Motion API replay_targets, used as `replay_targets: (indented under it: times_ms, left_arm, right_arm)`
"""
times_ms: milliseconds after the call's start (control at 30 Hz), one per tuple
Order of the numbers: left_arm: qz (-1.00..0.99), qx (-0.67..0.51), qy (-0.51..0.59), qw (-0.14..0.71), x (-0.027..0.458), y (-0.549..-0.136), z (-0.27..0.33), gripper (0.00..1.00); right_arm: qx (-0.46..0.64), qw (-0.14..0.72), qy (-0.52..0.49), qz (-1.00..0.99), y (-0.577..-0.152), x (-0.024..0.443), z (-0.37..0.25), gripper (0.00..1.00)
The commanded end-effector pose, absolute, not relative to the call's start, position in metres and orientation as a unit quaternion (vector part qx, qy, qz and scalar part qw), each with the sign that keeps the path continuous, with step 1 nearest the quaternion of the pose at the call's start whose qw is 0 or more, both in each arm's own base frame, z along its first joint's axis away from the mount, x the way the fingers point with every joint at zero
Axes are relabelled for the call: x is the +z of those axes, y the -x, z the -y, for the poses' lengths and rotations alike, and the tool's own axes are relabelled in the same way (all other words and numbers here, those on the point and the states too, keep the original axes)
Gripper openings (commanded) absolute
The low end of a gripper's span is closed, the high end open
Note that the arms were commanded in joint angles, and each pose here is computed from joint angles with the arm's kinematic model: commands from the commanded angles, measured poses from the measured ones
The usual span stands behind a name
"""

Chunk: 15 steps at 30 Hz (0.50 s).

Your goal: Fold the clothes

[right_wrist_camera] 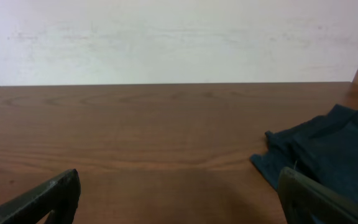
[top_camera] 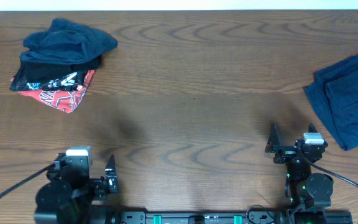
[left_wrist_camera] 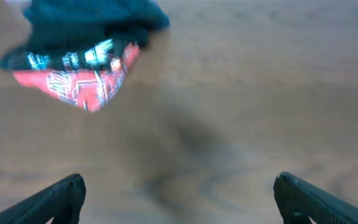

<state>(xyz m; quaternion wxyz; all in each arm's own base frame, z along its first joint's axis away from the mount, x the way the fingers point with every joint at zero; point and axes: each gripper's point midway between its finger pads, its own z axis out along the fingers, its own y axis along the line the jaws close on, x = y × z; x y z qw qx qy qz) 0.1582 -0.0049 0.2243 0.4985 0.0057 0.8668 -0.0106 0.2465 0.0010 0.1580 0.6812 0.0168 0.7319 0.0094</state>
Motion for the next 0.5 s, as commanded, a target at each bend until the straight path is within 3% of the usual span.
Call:
replay_targets:
  times_ms: [0,467]
  left_arm:
    - [-0.855,0.018,0.001,0.519,0.202,-0.168,-0.004,0.98]
    - [-0.741,0.013,0.018,0.671,0.171,-0.239,-0.004,0.98]
  right_arm:
    - [0.004,0.681,-0.012,-0.732,-0.246,0.157,-0.001,0.99]
    - [0.004,0.681,-0.012,-0.732,-0.246,0.157,-0.001,0.99]
